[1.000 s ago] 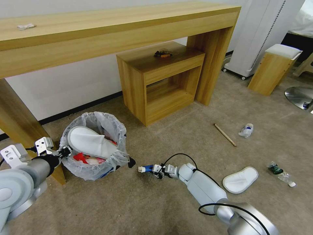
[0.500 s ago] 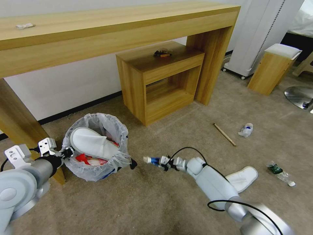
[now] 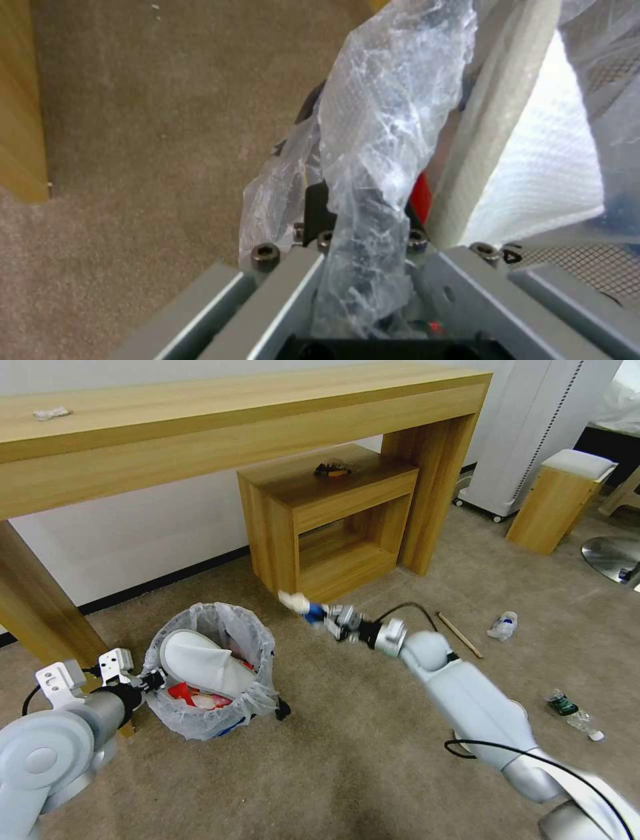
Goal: Pick up the trash bin and place the garbage on the floor into it.
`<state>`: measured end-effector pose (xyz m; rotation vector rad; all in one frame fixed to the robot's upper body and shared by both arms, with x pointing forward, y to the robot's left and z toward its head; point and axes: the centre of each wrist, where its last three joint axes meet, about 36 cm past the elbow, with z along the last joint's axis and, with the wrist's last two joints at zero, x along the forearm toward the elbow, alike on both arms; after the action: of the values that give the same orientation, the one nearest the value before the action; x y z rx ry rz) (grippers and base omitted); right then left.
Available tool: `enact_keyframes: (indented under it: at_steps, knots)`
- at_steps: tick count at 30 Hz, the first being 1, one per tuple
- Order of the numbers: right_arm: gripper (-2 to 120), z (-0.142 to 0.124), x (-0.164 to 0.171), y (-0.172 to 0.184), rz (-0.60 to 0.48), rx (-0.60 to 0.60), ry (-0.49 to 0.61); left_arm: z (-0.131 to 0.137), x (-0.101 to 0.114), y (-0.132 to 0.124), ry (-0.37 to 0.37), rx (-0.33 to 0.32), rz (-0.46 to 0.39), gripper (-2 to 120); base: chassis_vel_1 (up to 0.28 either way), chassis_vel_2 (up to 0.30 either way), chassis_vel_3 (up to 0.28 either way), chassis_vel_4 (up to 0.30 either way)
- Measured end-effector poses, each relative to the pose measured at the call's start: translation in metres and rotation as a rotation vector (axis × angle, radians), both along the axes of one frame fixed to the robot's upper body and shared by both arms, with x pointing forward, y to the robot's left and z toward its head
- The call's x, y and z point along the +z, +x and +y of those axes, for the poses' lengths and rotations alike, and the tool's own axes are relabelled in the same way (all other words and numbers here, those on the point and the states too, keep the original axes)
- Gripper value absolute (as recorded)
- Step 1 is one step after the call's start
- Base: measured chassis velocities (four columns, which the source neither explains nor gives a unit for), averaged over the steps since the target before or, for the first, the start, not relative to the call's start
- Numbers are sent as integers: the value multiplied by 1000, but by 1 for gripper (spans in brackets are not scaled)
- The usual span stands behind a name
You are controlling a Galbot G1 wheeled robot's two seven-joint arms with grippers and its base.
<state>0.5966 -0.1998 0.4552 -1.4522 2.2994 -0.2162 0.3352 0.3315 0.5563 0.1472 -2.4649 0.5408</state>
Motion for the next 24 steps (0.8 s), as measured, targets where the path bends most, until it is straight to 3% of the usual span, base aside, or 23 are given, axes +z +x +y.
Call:
enact_keyframes:
  at_steps: [7,13,17,24]
  knots:
    - [0,28,40,-8,-53,106,110,-3,0,1,3,-18,5,0,0,0,0,0]
    - [0,73,60,-24,-56,225,208,-6,3,5,-17,-49,-3,0,0,0,0,0]
    - [0,94,49,-33,-23,273,197,-8,10,8,-43,-67,-22,0,0,0,0,0]
    - [0,103,18,-33,14,279,161,-10,18,7,-68,-90,-40,0,0,0,0,0]
